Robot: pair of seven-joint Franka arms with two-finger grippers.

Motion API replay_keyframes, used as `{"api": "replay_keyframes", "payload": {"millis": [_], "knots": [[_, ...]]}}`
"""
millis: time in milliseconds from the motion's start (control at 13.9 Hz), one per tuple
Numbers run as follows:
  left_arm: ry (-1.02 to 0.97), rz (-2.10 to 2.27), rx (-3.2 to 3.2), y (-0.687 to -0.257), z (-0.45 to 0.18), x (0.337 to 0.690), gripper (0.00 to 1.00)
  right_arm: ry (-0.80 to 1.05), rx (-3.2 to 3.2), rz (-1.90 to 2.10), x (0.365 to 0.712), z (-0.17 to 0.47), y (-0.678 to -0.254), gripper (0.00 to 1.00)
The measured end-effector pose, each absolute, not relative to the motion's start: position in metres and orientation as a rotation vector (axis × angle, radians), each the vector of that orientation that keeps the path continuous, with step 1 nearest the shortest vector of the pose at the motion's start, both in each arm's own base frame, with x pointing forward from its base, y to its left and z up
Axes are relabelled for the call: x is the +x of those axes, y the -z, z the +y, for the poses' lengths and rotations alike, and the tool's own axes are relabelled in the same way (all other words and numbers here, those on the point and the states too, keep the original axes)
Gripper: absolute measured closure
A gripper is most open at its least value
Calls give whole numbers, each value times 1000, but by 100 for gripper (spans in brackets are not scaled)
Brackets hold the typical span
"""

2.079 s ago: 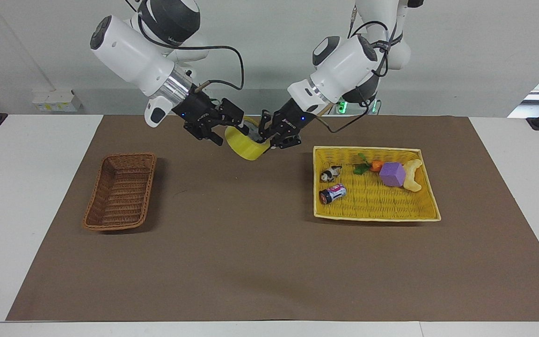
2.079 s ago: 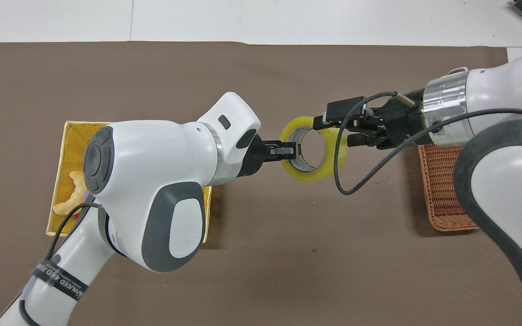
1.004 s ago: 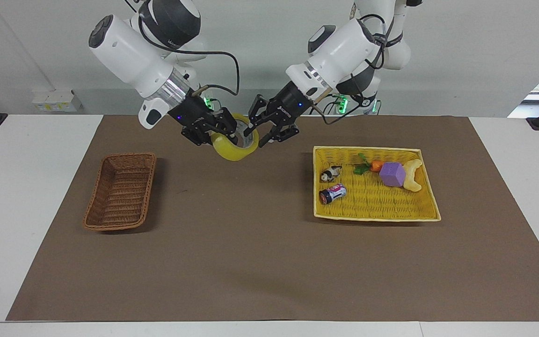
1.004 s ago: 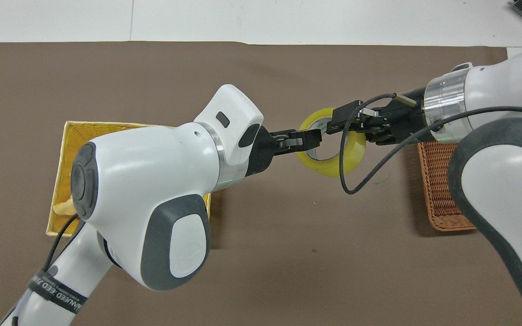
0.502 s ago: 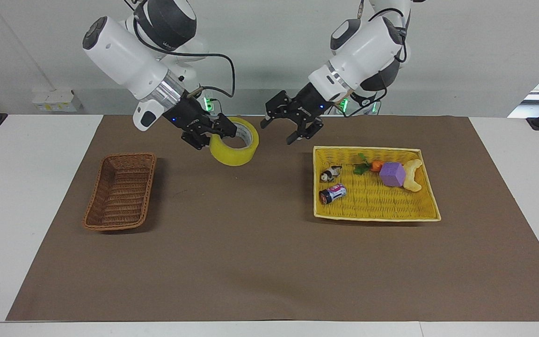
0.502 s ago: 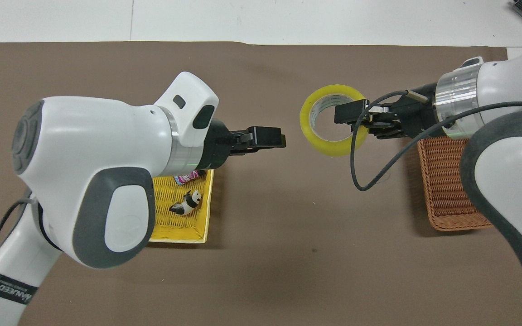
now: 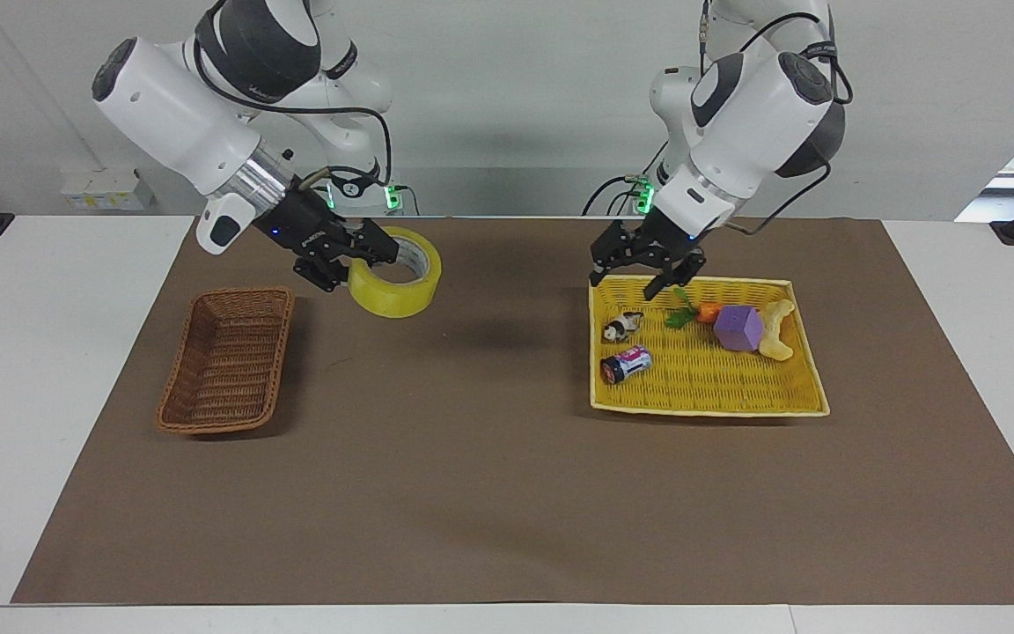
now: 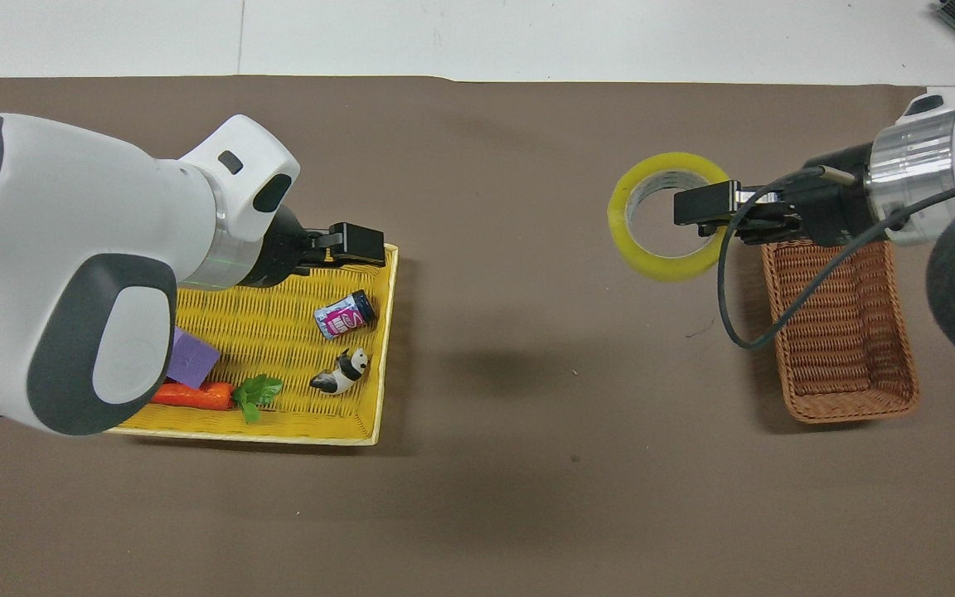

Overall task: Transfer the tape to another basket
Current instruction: 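Lower the tape into the wicker basket while the left gripper withdraws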

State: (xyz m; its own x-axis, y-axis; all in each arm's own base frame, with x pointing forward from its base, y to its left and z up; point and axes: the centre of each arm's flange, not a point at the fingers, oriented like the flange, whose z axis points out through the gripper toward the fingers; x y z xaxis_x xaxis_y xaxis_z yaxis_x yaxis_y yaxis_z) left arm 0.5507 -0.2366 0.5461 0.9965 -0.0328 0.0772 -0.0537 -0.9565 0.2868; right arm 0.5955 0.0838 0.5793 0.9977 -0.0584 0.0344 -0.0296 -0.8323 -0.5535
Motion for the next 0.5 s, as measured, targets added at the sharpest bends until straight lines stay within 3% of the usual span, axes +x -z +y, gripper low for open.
{"api": "replay_keyframes", "payload": {"millis": [502], "knots": [[-65,-157,3068,-540,-104,576,0,-46,-2530,-128,577,1,-580,97]]}}
